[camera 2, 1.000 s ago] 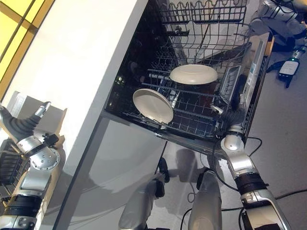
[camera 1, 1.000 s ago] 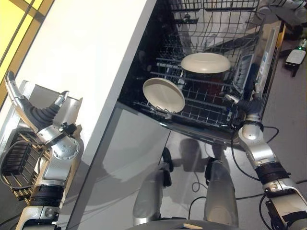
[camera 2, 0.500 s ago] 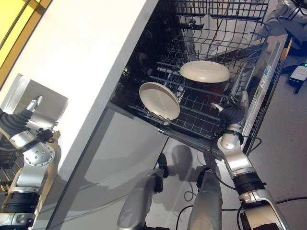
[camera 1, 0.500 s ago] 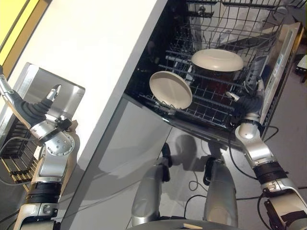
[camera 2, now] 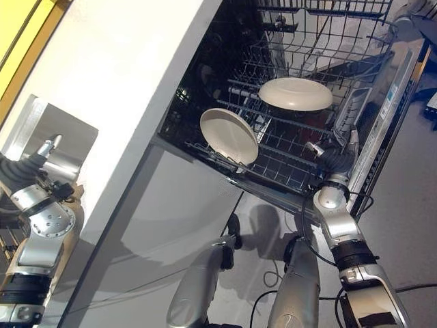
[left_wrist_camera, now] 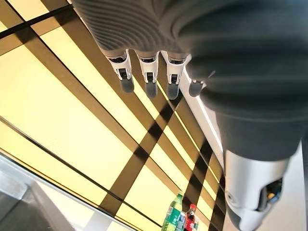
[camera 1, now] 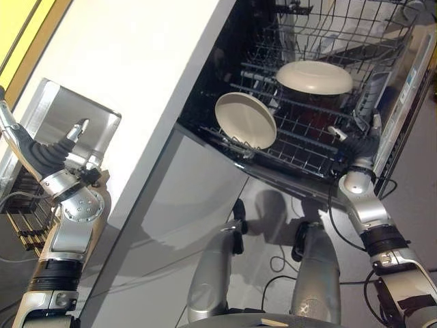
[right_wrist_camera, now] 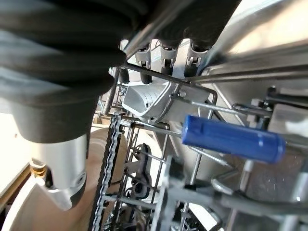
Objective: Pick up plates and place into dishwasher.
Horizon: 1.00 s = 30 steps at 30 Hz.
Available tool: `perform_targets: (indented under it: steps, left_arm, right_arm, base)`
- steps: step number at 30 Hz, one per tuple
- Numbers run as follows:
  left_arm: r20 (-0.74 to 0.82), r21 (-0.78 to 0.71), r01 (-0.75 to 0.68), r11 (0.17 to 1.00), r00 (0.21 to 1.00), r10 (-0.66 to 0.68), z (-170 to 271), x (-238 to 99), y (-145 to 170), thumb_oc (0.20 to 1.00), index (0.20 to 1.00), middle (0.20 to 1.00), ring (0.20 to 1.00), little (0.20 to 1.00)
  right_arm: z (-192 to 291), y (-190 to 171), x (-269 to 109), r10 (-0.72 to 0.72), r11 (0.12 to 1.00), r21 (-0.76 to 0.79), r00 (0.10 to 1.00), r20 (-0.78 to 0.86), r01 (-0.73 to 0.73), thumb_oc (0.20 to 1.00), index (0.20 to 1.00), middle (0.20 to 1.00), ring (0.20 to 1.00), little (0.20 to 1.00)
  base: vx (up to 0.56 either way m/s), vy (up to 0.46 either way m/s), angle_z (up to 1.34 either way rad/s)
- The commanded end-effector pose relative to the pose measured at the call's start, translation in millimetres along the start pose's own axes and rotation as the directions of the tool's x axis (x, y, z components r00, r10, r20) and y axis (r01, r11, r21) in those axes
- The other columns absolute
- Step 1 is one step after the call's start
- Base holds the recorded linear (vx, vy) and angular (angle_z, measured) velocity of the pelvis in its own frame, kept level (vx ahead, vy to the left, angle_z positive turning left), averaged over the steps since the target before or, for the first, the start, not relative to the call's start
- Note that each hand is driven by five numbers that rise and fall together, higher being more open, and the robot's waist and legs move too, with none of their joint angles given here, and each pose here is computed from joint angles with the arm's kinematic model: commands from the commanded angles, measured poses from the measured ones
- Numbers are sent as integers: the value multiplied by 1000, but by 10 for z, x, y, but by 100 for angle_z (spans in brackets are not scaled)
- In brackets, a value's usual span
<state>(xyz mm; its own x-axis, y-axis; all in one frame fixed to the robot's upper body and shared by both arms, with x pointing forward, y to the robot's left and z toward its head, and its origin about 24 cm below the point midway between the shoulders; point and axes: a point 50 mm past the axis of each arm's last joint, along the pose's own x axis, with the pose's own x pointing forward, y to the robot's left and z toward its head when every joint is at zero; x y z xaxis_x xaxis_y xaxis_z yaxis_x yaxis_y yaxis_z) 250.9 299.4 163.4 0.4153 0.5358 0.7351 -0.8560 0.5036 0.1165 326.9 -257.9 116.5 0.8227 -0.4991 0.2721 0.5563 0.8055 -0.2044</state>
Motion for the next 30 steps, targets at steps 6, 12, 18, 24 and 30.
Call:
perform_targets:
  steps: [6, 12, 18, 24, 30]
  left_arm:
    - [-3, -25, -9, 1000, 1000, 9, 75, -26, -42, 1000, 1000, 1000, 1000, 1000]
    - [55, -51, -6, 999, 998, 9, 155, 73, -14, 1000, 1000, 1000, 1000, 1000]
    - [59, -77, 57, 995, 997, -53, 196, 66, -76, 1000, 1000, 1000, 1000, 1000]
    - [68, -104, 75, 992, 995, -69, 227, 94, -96, 1000, 1000, 1000, 1000, 1000]
    - [72, -120, 96, 988, 994, -88, 226, 109, -43, 1000, 1000, 1000, 1000, 1000]
  right_arm:
    - [377, 618, -100, 260, 956, 93, 952, 164, -277, 1000, 1000, 1000, 1000, 1000]
    - [580, 754, -134, 253, 942, 165, 941, 226, -293, 1000, 1000, 1000, 1000, 1000]
    - [724, 882, -148, 261, 924, 215, 933, 247, -315, 1000, 1000, 1000, 1000, 1000]
    - [939, 1012, -127, 274, 908, 232, 914, 298, -348, 1000, 1000, 1000, 1000, 1000]
    - [1102, 1087, -105, 290, 902, 216, 897, 334, -373, 1000, 1000, 1000, 1000, 1000]
  base:
    - [33, 34, 0]
    - [-24, -73, 8]
    - [110, 21, 20]
    - [58, 26, 27]
    - [50, 25, 28]
